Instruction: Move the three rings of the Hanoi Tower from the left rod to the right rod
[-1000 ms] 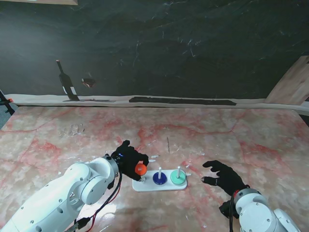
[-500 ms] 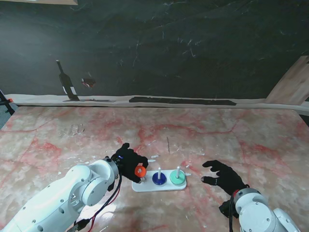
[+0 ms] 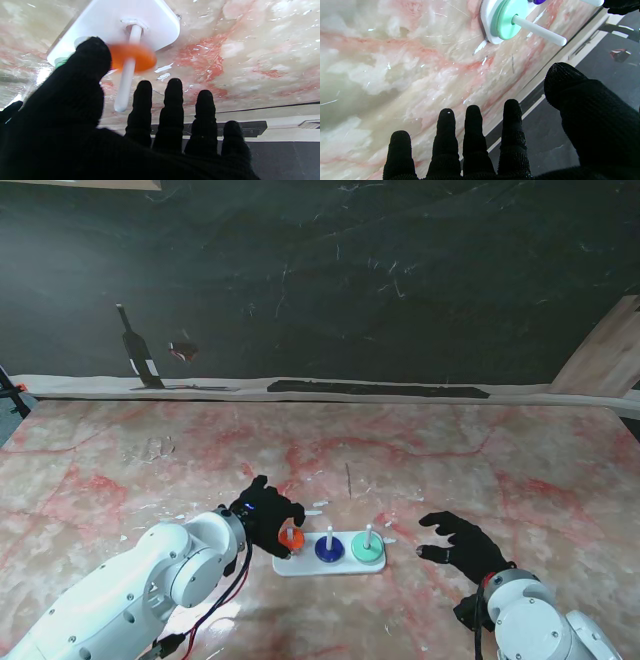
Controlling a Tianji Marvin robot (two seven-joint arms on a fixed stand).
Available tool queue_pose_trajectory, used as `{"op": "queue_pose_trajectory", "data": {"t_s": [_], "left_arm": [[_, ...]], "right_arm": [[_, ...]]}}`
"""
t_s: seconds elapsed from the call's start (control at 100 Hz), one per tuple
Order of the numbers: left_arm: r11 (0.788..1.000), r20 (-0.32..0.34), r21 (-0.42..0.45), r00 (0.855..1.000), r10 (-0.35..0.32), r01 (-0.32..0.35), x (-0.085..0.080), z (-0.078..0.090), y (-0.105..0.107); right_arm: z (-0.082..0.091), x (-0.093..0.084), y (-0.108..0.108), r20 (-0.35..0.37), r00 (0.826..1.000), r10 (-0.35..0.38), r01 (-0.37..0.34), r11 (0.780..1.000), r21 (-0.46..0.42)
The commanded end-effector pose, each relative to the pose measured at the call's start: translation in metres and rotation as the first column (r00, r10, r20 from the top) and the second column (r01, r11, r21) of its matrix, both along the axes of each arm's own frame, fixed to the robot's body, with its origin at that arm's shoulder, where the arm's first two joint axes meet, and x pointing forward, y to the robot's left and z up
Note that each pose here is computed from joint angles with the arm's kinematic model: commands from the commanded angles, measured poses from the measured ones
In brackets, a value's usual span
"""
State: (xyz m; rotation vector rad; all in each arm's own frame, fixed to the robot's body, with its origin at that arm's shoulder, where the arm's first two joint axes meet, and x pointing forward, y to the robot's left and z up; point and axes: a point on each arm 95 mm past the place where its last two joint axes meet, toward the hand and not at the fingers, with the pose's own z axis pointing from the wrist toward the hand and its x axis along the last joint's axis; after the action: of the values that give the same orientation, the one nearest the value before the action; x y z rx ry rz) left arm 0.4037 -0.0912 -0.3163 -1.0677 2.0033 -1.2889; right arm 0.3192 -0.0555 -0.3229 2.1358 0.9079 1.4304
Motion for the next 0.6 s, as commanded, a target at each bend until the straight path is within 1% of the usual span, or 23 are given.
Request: {"op": "queue_pose_trajectory", "data": {"t_s": [0.0, 0.3, 0.59], "left_arm": [[1.0, -0.002, -0.002, 1.0, 0.004, -0.004, -0.0005, -0.0001, 0.0004], [1.0, 0.007, -0.018, 1.0, 0.014, -0.014, -0.0024, -0.0004, 0.0013], [0.997, 0.048, -0.075, 0.999, 0.025, -0.022, -0.0077, 0.0004, -0.0023]], "right_arm": [[-0.0016, -0.002, 0.002, -0.005, 1.0, 0.008, -0.008, 1.0, 0.0], [-0.0015, -0.0017, 0.0022, -0.007, 1.0, 0.009, -0.009, 1.0, 0.0], [-0.0013, -0.0019, 0.002, -0.006, 1.0, 0.01, -0.01, 1.0, -0.002]]}}
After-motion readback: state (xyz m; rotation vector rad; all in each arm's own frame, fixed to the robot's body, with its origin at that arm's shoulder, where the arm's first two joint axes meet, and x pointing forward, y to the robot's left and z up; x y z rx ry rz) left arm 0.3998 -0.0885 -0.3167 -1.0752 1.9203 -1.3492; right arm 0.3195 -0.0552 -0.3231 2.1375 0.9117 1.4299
